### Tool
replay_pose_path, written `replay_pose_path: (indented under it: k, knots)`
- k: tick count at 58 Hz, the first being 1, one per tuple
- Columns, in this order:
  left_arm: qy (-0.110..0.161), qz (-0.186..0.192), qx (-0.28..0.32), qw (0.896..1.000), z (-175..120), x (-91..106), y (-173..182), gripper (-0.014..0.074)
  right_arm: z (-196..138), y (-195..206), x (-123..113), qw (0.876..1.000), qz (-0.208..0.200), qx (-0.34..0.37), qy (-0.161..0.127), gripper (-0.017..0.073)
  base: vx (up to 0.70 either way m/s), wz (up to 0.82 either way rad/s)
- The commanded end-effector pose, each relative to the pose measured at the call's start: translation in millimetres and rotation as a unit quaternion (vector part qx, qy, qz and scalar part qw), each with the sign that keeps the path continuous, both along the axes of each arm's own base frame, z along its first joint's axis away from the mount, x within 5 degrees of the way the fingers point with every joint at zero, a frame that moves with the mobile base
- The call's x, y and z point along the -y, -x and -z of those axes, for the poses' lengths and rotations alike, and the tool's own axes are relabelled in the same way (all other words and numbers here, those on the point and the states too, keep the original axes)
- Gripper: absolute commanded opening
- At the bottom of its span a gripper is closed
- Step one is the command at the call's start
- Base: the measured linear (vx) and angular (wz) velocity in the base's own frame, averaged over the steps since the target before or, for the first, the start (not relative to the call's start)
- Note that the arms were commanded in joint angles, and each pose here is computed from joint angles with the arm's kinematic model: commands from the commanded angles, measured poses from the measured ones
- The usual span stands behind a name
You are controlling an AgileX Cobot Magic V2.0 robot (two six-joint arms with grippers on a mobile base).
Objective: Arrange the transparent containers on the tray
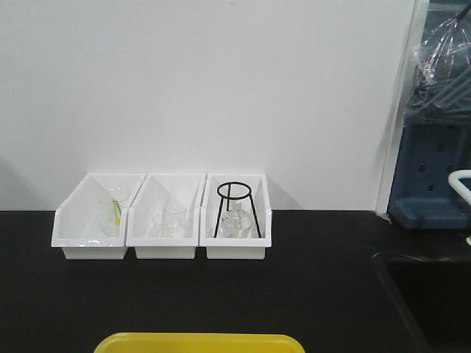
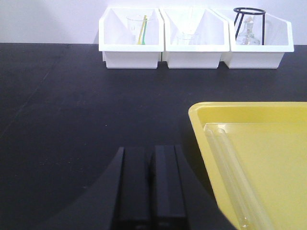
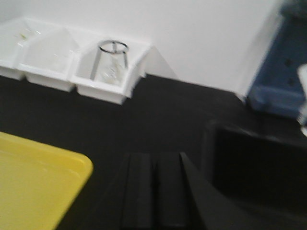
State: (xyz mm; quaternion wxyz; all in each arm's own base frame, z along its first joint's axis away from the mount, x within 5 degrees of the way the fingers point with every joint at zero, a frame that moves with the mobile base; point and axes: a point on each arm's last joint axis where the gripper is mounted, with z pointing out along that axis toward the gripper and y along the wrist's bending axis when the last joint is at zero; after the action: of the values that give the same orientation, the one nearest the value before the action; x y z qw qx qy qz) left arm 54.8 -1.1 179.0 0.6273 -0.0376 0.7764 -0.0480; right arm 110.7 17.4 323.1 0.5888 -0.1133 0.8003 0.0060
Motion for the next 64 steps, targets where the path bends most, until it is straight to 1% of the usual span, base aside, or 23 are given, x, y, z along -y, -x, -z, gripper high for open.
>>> replay_pose_path:
  k: [1, 5, 10, 17, 20, 23, 26, 31, 34, 64]
  knots:
    - [0.009, -0.001, 0.036, 0.999, 3, 0.3, -1, -0.0008, 23, 18, 14, 0.998, 0.051, 0.045, 0.013, -0.0013, 0.0, 0.0]
    - [0.009, -0.001, 0.036, 0.999, 3, 0.3, -1, -0.0008, 50, 33, 19, 0.995, 0.079, 0.053, 0.014, -0.0013, 0.0, 0.0]
    - [0.009, -0.001, 0.037, 0.999, 3, 0.3, -1, -0.0008, 80, 48, 22, 0.992, 0.098, 0.076, 0.013, -0.0013, 0.0, 0.0]
    - [0.009, -0.001, 0.037, 0.999, 3, 0.3, -1, -0.0008, 107, 60, 21, 0.988, 0.102, 0.118, 0.012, -0.0013, 0.0, 0.0]
    - [0.008, -0.001, 0.036, 0.999, 3, 0.3, -1, -0.0008, 118, 58, 21, 0.988, 0.1, 0.117, 0.011, -0.0013, 0.0, 0.0]
    - [0.009, -0.001, 0.035, 0.999, 3, 0.3, -1, -0.0008, 128, 55, 21, 0.989, 0.098, 0.112, 0.001, -0.0013, 0.0, 0.0]
    - [0.009, -0.001, 0.035, 0.999, 3, 0.3, -1, -0.0008, 136, 54, 20, 0.989, 0.099, 0.112, -0.019, -0.0011, 0.0, 0.0]
    - [0.009, -0.001, 0.035, 0.999, 3, 0.3, -1, -0.0008, 136, 54, 19, 0.989, 0.101, 0.103, -0.045, -0.0011, 0.0, 0.0]
    - [0.009, -0.001, 0.035, 0.999, 3, 0.3, -1, -0.0008, 137, 54, 19, 0.988, 0.101, 0.099, -0.052, -0.0011, 0.0, -0.01]
    - [0.009, -0.001, 0.035, 0.999, 3, 0.3, -1, -0.0008, 138, 54, 19, 0.989, 0.102, 0.095, -0.053, -0.0011, 0.0, 0.0]
